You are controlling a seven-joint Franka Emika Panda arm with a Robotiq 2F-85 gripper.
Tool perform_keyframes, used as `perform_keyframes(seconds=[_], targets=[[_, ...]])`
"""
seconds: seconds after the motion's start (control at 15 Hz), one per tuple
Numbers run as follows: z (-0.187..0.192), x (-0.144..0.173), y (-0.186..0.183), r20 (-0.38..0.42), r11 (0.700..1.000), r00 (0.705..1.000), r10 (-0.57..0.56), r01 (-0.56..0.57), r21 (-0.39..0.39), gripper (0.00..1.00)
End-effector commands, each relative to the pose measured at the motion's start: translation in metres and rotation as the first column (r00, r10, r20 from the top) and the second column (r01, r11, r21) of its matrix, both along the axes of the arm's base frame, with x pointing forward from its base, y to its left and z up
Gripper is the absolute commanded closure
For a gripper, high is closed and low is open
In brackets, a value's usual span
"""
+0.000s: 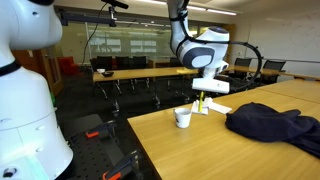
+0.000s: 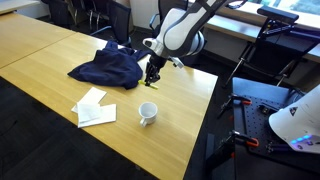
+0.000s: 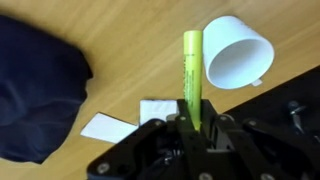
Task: Put the marker inside the mug cup
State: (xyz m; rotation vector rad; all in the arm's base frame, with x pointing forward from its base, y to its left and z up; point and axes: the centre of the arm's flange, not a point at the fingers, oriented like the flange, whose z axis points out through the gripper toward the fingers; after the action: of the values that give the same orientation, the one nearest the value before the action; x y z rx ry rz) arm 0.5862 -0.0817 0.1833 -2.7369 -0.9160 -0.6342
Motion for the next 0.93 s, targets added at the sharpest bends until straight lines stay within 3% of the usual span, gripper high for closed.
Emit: perform_keyframes(seconds=[0.0, 0.13, 0.2, 0.53, 0.87], targets=[[-0.002, -0.001, 0.0, -0.002, 1.0, 1.0, 0.0, 0.0, 0.003, 0.81], [-0.004, -0.001, 0.002, -0.005, 1.0, 1.0, 0.003, -0.003, 0.008, 0.81], [-0.004, -0.001, -0.001, 0.033, 0.993, 0.996, 0.08, -0.082, 0.08, 0.95], [-0.002, -0.005, -0.018, 0.199, 0.95, 0.961, 0.192, -0.232, 0.208, 0.95], [-0.03, -0.016, -0.024, 0.327, 0.877, 0.892, 0.312, -0.403, 0.262, 0.95]])
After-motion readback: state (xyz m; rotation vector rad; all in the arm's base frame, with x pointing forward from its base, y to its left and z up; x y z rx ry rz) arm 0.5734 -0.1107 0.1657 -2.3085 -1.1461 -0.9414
